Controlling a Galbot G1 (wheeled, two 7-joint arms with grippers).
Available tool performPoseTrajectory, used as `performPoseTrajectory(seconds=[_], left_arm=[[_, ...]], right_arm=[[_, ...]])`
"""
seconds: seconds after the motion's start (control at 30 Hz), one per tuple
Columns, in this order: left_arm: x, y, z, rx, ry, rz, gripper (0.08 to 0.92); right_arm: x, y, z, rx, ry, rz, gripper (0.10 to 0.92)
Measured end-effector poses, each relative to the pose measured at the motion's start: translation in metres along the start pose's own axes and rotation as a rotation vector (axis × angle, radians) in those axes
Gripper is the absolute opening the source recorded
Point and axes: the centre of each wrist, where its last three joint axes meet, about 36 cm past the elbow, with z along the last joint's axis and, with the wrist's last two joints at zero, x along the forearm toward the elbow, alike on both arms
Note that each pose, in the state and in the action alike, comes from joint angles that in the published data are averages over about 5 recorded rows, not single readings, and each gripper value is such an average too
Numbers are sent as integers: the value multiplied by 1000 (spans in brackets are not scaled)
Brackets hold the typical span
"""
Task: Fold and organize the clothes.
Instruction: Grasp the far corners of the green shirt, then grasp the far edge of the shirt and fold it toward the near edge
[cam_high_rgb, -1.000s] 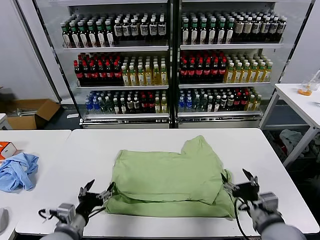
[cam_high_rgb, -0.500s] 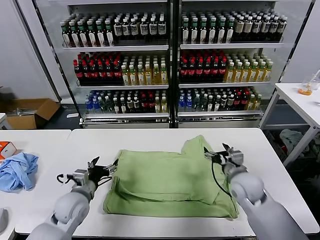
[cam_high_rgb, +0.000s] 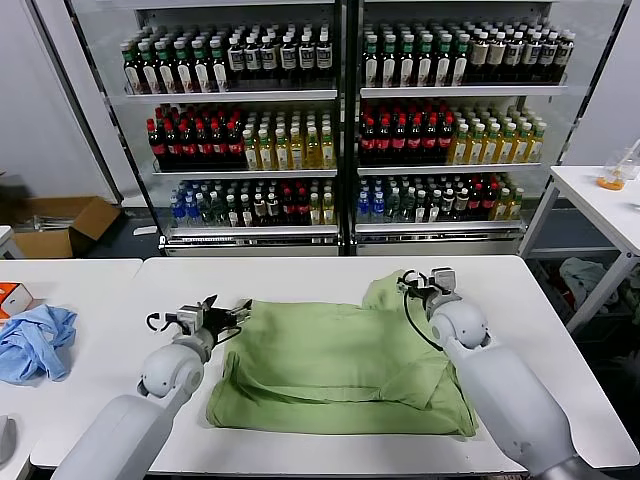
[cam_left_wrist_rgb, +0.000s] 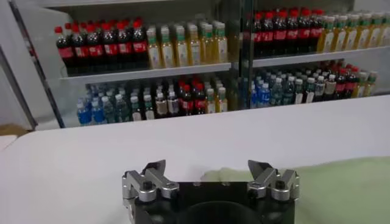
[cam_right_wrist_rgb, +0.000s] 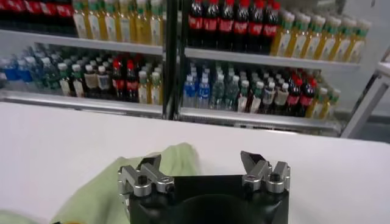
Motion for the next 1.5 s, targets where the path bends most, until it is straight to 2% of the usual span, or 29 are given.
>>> performPoseTrajectory(seconds=[0.3, 0.43, 0.53, 0.87, 1.17, 1.3, 1.5], left_arm=[[-23, -8, 0, -36, 66, 10, 823], [-27, -10, 2, -49, 90, 15, 807], [-28, -10, 3, -55, 97, 24, 743], [-27, -9, 6, -49, 111, 54, 449], [-22, -5, 7, -4, 90, 72, 189], [-17, -3, 5, 25, 62, 80, 101], [-6, 2, 0, 65, 10, 95, 87]], right_arm=[[-32, 6, -2, -44, 71, -6, 819], [-40, 10, 0, -57, 93, -14, 742], [-45, 12, 2, -66, 106, -20, 656], [-50, 13, 9, -74, 131, -38, 370], [-42, 11, 13, -72, 112, -58, 126], [-35, 11, 10, -71, 86, -72, 105], [-16, 9, 1, -71, 31, -97, 105]])
